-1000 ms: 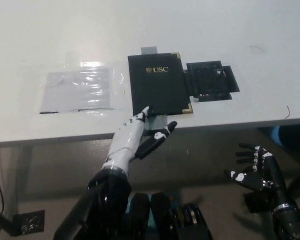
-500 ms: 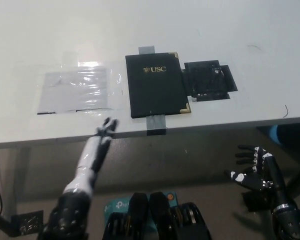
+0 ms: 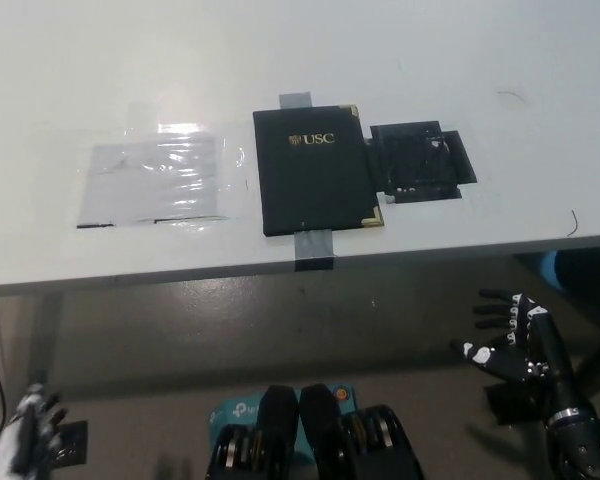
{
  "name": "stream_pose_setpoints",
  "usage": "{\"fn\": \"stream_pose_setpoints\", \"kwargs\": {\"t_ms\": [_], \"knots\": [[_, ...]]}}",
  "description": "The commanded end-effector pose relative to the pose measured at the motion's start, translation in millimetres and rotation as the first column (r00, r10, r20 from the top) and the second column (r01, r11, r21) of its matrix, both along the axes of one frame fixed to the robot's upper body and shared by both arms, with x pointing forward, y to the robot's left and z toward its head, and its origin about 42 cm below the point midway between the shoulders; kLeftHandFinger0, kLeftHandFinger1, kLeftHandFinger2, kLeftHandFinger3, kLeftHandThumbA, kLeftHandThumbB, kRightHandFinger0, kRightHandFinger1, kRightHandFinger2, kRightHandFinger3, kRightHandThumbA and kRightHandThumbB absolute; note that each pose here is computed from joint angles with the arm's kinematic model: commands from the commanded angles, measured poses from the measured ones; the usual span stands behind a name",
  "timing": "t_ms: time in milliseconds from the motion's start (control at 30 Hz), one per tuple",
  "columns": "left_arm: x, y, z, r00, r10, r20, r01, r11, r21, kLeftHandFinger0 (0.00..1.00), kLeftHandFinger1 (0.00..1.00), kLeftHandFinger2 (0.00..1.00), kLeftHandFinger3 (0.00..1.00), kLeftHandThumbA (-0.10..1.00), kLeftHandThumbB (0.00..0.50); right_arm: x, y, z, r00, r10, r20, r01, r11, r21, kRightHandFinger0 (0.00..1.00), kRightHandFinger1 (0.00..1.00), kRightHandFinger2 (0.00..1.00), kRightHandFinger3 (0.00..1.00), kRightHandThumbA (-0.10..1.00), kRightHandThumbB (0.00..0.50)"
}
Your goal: The robot uses its left hand to push the cover of the diary kept in the middle of the desk towards the right to close it
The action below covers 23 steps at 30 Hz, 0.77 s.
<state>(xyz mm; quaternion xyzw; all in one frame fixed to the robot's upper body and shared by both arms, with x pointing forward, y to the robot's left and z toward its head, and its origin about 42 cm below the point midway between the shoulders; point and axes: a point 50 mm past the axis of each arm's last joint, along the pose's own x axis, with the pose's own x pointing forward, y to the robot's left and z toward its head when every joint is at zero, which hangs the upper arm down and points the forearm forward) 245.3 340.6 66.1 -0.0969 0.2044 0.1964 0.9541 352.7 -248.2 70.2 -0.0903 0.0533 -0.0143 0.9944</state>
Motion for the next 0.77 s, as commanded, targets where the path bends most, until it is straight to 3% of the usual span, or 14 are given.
{"fn": "stream_pose_setpoints", "kwargs": {"t_ms": [0, 133, 200, 233, 433, 733], "knots": [[-52.9, 55.7, 13.8, 0.865, 0.304, 0.399, -0.140, 0.910, -0.389, 0.91, 0.90, 0.92, 0.95, 0.80, 0.386, 12.7, -20.0, 23.5, 0.991, -0.076, 0.107, 0.072, 0.997, 0.035, 0.34, 0.54, 0.59, 0.70, 1.00, 0.402], [-52.8, 53.6, 13.4, 0.873, 0.269, 0.406, -0.123, 0.929, -0.350, 0.91, 0.90, 0.93, 0.96, 0.79, 0.402, 11.5, -21.0, 22.3, 0.991, -0.075, 0.111, 0.074, 0.997, 0.018, 0.35, 0.55, 0.59, 0.71, 1.00, 0.394], [-52.7, 52.5, 13.8, 0.866, 0.291, 0.406, -0.129, 0.916, -0.379, 0.89, 0.87, 0.90, 0.93, 0.78, 0.390, 11.8, -21.0, 22.0, 0.992, -0.079, 0.103, 0.077, 0.997, 0.029, 0.36, 0.54, 0.59, 0.70, 1.00, 0.388], [-52.3, 52.9, 13.4, 0.857, 0.318, 0.406, -0.141, 0.902, -0.408, 0.90, 0.88, 0.90, 0.92, 0.82, 0.359, 12.2, -21.3, 21.3, 0.991, -0.083, 0.105, 0.079, 0.996, 0.033, 0.35, 0.55, 0.59, 0.71, 1.00, 0.387], [-44.3, 53.9, 17.6, 0.834, 0.384, 0.396, -0.161, 0.856, -0.491, 0.87, 0.84, 0.86, 0.91, 0.78, 0.369, 12.8, -22.8, 21.6, 0.990, -0.092, 0.105, 0.088, 0.995, 0.040, 0.36, 0.54, 0.59, 0.71, 1.00, 0.398], [-47.7, 54.0, 17.3, 0.835, 0.373, 0.404, -0.144, 0.857, -0.495, 0.83, 0.82, 0.85, 0.87, 0.78, 0.370, 8.3, -21.7, 20.7, 0.991, -0.095, 0.095, 0.091, 0.995, 0.042, 0.37, 0.55, 0.60, 0.72, 1.00, 0.401]]}}
